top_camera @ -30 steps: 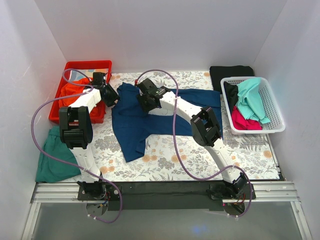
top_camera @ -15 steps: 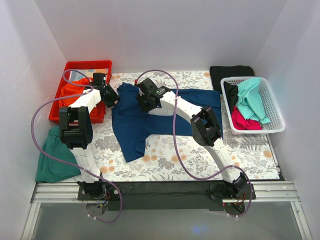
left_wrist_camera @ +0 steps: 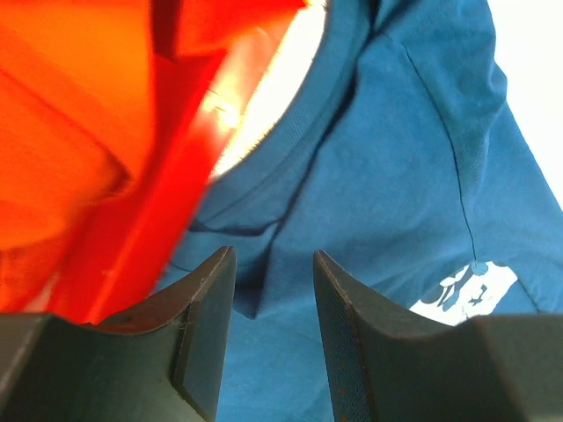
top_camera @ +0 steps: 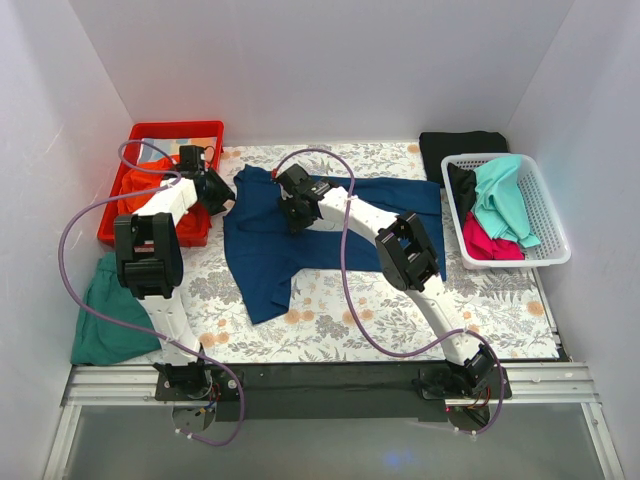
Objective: Fold and stack the t-shirts
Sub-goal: Fold the flattened tshirt in 1/3 of the way
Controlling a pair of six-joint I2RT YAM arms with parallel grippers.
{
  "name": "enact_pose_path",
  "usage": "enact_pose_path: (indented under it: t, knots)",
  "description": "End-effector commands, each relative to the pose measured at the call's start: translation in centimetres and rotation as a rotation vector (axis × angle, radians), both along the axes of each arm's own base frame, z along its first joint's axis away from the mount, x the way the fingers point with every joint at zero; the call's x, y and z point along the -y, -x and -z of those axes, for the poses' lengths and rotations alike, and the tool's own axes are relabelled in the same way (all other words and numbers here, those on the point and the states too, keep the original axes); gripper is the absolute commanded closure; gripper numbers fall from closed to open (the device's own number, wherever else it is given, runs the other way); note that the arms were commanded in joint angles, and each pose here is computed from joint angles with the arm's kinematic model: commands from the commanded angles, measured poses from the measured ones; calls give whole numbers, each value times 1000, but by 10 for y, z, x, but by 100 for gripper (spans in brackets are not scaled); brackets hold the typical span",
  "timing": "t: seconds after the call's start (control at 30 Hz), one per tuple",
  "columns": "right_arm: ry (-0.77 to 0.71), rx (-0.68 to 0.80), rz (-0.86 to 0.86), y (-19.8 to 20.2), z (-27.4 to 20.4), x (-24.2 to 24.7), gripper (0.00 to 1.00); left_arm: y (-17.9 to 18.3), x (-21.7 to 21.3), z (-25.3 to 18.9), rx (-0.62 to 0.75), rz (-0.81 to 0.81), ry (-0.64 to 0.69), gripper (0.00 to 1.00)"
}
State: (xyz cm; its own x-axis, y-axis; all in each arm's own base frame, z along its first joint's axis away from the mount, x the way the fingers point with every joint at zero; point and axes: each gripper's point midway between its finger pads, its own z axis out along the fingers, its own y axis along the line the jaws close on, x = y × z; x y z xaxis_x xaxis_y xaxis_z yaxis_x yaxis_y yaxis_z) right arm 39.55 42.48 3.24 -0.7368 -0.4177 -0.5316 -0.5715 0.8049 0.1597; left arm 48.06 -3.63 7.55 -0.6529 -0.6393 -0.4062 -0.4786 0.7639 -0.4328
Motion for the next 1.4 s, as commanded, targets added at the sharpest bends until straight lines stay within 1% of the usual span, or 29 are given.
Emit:
enact_pose_path:
  t: [0.0,0.03,0.07,0.3,0.47,0.5,0.57,0.63,0.9,1.13,1.33,1.37]
  knots:
    - [-7,2,5,-1,-2,0,78,-3,-8,-36,88,-14,-2,60]
    - [-6,5,7,-2,-3,1,81,-3,-8,-36,86,-16,-2,60]
    - [-7,9,8,-2,-5,1,82,-3,-9,-35,85,-16,1,60]
    - [-26,44,18,-8,-24,-1,82,-2,-9,-34,82,-16,1,60]
    - [-64,88,19,-11,-54,-5,84,-3,-9,-33,80,-16,1,60]
    - [-76,92,12,-10,-60,-7,85,-3,-9,-33,79,-16,1,60]
    - [-90,101,7,-8,-70,-8,93,-3,-9,-32,77,-16,1,60]
    - [-109,99,-3,-3,-79,-12,99,-3,-8,-31,76,-14,1,60]
    - [-114,78,-24,11,-80,-13,99,-3,-9,-31,76,-17,0,60]
    - [-121,20,-49,31,-76,-8,99,-3,-10,-30,74,-20,-3,60]
    - [-73,-25,-36,41,-54,4,99,-3,-9,-29,74,-16,1,60]
    - [-64,-23,-30,41,-52,6,97,-3,-9,-28,71,-14,0,60]
